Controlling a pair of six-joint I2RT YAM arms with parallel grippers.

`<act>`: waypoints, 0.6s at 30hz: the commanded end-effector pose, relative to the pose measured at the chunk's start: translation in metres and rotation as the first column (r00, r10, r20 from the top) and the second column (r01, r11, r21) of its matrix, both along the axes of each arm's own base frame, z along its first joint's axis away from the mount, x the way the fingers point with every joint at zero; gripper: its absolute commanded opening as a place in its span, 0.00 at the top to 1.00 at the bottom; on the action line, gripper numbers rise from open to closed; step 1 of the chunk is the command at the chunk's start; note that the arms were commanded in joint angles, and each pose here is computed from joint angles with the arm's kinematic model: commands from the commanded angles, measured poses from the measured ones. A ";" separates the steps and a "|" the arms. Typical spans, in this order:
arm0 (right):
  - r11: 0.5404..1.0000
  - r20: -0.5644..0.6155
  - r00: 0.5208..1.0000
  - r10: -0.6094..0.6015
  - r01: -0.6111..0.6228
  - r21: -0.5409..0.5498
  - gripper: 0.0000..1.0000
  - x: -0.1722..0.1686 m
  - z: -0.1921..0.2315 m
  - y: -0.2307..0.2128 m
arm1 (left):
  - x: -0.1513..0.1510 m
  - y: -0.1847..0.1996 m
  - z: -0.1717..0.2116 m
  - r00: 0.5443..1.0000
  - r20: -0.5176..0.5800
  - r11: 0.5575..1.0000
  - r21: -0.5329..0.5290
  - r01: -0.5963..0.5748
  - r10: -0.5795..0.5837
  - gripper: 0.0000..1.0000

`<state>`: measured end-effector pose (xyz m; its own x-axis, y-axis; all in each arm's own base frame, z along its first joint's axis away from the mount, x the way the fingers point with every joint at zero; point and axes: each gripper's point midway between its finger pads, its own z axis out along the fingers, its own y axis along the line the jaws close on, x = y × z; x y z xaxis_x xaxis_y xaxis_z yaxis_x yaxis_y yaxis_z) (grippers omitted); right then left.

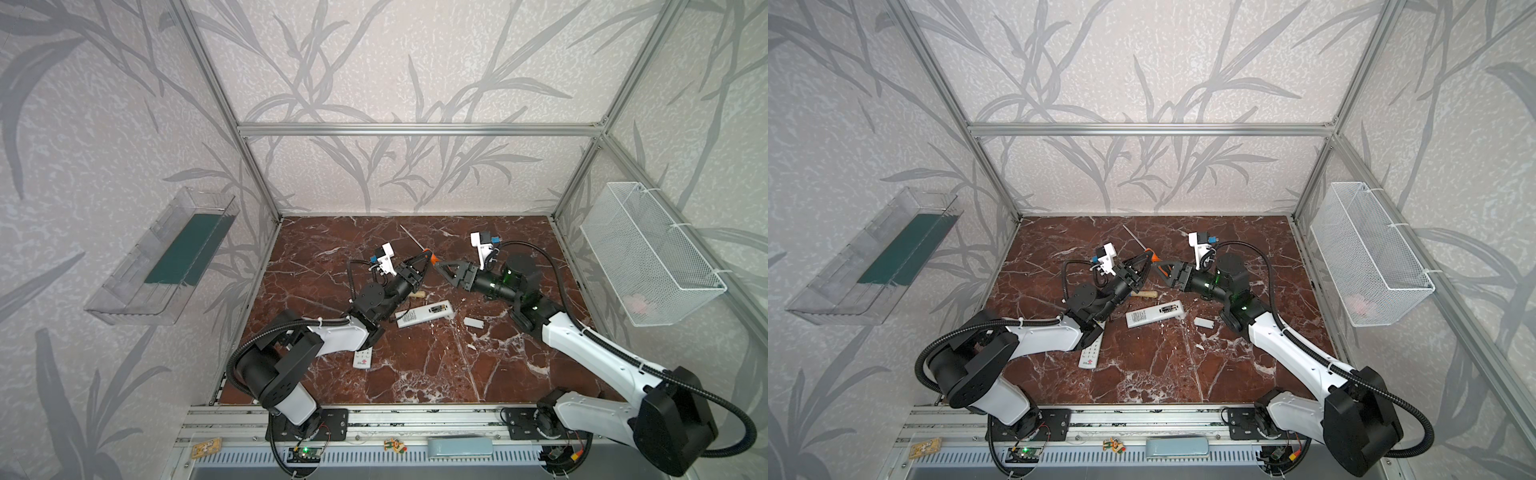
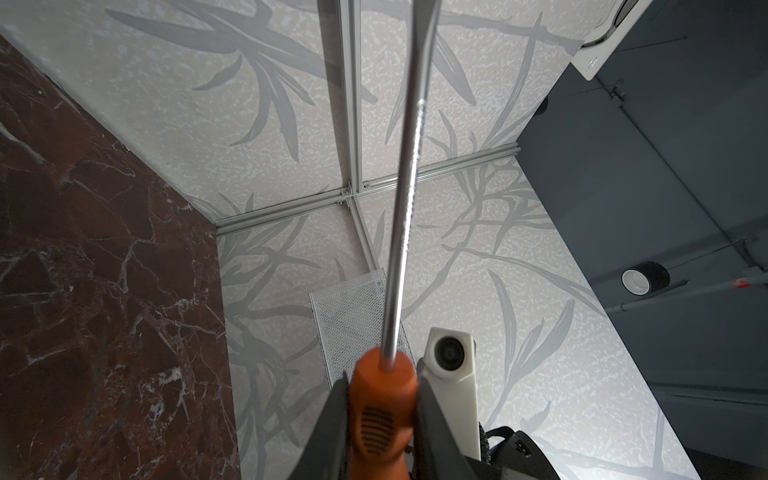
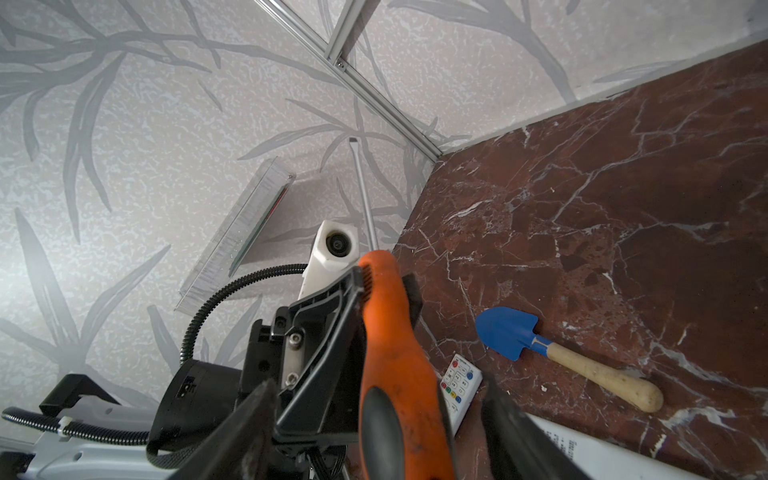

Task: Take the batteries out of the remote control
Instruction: 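Grasp the screwdriver handle with the right gripper beside the left gripper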

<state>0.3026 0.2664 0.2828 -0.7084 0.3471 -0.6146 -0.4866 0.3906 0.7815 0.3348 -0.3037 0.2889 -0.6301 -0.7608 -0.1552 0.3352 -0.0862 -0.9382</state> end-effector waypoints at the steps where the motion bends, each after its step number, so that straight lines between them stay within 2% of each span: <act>1: 1.000 0.053 0.998 -0.016 0.015 0.021 0.30 0.006 0.017 0.002 | -0.008 0.008 0.028 0.999 0.050 0.996 -0.089 -0.007 0.012 0.92; 11: 0.999 0.049 0.998 -0.037 0.036 0.023 0.47 0.013 0.013 0.003 | -0.013 0.000 0.033 0.998 0.058 0.996 -0.087 0.007 -0.002 0.91; 18: 0.999 0.034 0.999 -0.041 0.040 0.026 0.55 0.015 0.010 0.004 | -0.015 -0.006 0.032 0.998 0.063 0.996 -0.089 0.023 -0.017 0.91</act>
